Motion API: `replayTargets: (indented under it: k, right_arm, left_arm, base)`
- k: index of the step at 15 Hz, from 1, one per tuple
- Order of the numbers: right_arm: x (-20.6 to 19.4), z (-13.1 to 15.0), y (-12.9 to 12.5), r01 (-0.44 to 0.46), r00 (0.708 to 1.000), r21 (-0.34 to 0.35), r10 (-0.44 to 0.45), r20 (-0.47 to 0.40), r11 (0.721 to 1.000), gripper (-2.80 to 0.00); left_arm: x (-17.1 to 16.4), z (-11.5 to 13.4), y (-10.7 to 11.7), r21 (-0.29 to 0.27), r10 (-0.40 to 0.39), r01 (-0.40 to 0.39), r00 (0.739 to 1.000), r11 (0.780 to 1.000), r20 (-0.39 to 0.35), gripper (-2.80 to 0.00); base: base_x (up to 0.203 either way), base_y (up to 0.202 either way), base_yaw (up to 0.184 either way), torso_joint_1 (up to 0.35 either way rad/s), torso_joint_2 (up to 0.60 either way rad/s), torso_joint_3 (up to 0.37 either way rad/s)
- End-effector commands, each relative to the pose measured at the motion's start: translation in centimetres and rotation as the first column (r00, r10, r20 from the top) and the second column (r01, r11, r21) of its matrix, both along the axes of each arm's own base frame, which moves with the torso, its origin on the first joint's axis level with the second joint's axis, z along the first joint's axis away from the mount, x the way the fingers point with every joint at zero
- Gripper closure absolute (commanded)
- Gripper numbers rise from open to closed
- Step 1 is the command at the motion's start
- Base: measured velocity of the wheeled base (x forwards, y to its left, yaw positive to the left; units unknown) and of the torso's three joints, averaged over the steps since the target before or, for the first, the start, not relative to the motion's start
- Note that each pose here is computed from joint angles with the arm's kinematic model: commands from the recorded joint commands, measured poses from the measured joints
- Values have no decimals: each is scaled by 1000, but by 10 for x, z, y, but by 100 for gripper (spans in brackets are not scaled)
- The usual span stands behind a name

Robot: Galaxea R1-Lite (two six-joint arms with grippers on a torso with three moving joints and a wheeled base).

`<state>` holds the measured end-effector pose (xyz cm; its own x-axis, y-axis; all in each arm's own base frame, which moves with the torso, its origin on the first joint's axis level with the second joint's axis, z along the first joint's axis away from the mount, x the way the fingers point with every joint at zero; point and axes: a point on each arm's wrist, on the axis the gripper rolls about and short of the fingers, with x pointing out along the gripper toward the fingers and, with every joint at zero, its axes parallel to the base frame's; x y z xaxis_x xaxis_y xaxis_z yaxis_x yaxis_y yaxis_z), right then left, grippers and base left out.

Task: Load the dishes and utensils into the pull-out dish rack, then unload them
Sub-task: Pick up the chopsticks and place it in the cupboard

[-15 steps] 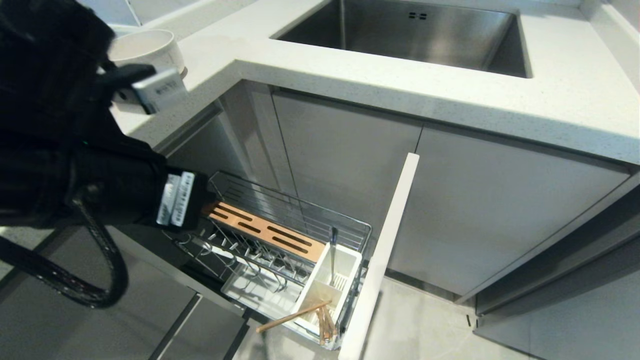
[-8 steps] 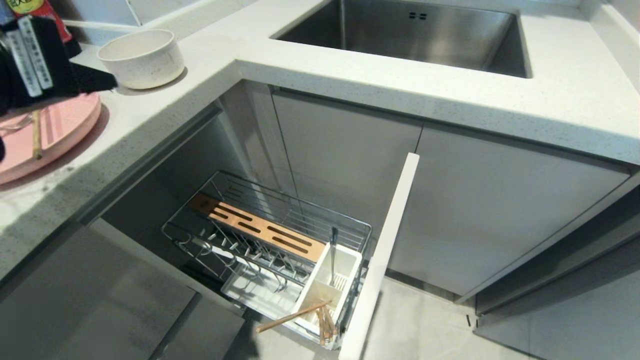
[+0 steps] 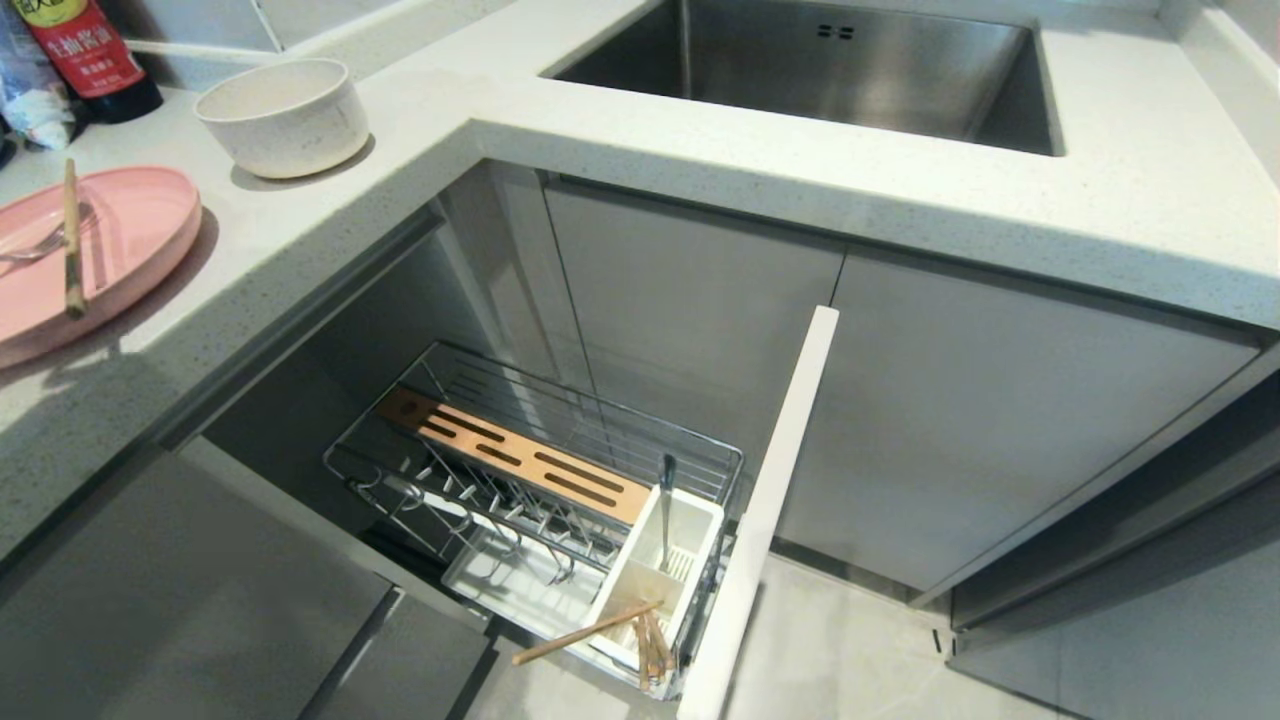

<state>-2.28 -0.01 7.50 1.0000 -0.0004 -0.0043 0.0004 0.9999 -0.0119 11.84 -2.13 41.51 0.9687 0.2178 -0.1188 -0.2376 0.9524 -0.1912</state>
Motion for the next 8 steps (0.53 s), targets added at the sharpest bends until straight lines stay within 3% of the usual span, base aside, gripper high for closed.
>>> replayTargets:
  k: [1, 4, 7, 8]
  right_arm:
    - [0, 0, 0, 0, 1000, 0, 0, 0, 1000, 0]
    - [0, 0, 0, 0, 1000, 0, 0, 0, 1000, 0]
    - [0, 0, 0, 0, 1000, 0, 0, 0, 1000, 0]
    - [0, 0, 0, 0, 1000, 0, 0, 0, 1000, 0]
  left_arm:
    - [3, 3, 5, -10, 49, -49, 999, 999, -23, 0]
    - [16, 0, 7, -39, 90, -95, 989, 995, -115, 0]
    - [30, -7, 5, -46, 78, -88, 979, 995, -188, 0]
    - [34, -9, 5, -41, 83, -94, 974, 995, -212, -280]
  base:
    - [0, 0, 0, 0, 0, 0]
    - [0, 0, 0, 0, 0, 0]
    - [0, 0, 0, 0, 0, 0]
    - [0, 0, 0, 0, 0, 0]
